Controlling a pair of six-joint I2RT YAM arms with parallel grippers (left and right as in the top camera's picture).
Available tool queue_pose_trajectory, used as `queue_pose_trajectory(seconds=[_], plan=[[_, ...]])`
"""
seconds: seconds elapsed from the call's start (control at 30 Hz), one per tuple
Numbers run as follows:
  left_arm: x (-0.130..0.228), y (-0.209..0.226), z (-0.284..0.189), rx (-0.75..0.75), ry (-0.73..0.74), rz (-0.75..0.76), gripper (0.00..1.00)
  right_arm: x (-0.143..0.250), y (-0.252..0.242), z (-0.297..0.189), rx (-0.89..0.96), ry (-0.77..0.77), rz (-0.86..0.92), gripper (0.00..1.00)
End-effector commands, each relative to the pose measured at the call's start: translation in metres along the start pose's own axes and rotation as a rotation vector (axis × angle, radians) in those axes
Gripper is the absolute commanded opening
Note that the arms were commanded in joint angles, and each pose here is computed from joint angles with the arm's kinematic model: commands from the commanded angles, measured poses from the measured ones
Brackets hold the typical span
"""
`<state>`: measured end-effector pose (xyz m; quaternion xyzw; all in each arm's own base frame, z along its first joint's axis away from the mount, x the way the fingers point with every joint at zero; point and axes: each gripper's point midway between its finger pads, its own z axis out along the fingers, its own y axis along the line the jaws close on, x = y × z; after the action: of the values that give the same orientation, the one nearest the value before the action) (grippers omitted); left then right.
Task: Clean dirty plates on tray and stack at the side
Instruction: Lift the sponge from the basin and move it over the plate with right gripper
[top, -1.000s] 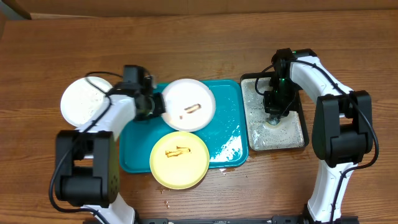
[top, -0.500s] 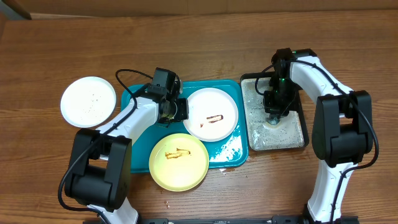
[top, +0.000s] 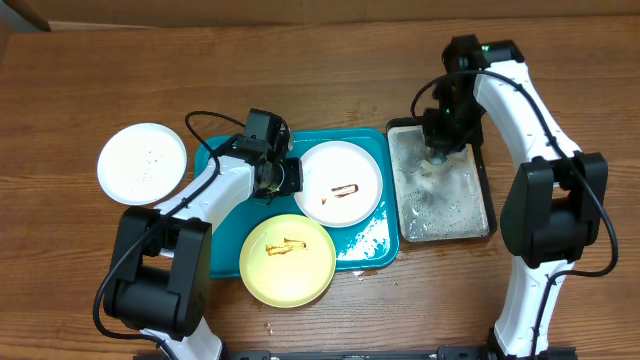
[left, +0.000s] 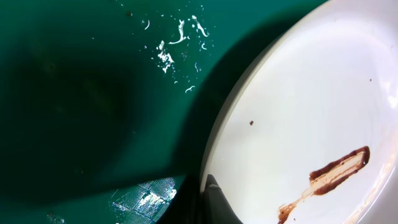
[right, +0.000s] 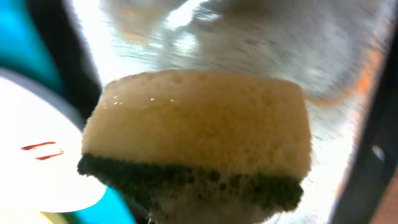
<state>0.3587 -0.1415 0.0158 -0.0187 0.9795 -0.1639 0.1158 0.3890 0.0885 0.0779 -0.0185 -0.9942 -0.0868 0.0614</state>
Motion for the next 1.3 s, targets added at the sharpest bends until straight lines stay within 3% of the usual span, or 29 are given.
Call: queue_pose_trajectory(seconds=[0.0, 0.47, 0.63, 0.93, 1.27], plan=[[-0.006, -0.002, 0.001, -0.003, -0.008, -0.015, 0.04, 0.0, 0.038, -0.013, -0.126, -0.029, -0.096, 0.04], [-0.009, -0.003, 0.001, 0.007, -0.021, -0.03, 0.04, 0.048, 0.16, -0.001, -0.318, 0.036, -0.398, 0.04], [-0.009, -0.003, 0.001, 0.006, -0.021, -0.03, 0.04, 0.059, 0.197, 0.0, -0.399, 0.036, -0.41, 0.04], [-0.009, -0.003, 0.001, 0.006, -0.021, -0.03, 0.04, 0.058, 0.21, 0.002, -0.405, 0.033, -0.328, 0.04], [-0.009, -0.005, 0.001, 0.017, -0.017, -0.037, 0.04, 0.055, 0.196, 0.035, -0.353, 0.035, -0.295, 0.04]])
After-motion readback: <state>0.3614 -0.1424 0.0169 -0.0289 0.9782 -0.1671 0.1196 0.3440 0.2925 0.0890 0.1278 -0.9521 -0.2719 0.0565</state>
